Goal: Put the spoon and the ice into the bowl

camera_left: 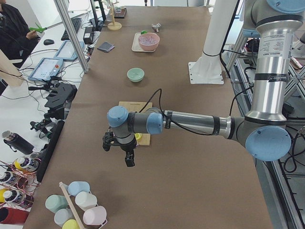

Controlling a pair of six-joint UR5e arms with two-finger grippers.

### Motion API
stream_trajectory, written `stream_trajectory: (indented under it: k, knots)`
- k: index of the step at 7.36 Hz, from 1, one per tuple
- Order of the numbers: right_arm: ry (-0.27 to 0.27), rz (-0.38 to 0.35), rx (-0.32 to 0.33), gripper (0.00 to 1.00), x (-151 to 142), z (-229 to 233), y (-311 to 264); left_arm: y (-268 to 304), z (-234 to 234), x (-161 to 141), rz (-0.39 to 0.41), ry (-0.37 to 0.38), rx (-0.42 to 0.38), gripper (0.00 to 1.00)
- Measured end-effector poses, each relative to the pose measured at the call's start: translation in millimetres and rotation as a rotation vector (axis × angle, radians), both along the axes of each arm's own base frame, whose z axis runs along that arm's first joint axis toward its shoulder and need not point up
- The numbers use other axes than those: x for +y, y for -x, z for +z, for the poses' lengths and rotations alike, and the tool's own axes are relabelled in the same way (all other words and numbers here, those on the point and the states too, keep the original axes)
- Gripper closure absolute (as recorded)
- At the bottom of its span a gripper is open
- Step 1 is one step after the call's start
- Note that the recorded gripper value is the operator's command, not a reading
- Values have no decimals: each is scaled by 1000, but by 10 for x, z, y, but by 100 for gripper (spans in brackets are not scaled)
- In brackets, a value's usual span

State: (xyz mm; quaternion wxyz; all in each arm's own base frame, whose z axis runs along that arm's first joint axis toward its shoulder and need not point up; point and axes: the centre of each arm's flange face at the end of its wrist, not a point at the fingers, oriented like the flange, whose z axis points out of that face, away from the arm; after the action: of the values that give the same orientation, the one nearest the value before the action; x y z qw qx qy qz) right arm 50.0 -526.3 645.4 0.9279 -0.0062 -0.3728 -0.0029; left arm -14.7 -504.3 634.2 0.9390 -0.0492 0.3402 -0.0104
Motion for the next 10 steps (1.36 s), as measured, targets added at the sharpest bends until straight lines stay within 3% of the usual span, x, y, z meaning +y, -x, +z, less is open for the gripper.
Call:
stream_trajectory:
  k: [10]
  knots:
    - [-11, 0, 7, 0, -15, -32, -4, -10, -59, -26, -1, -9, 7, 1]
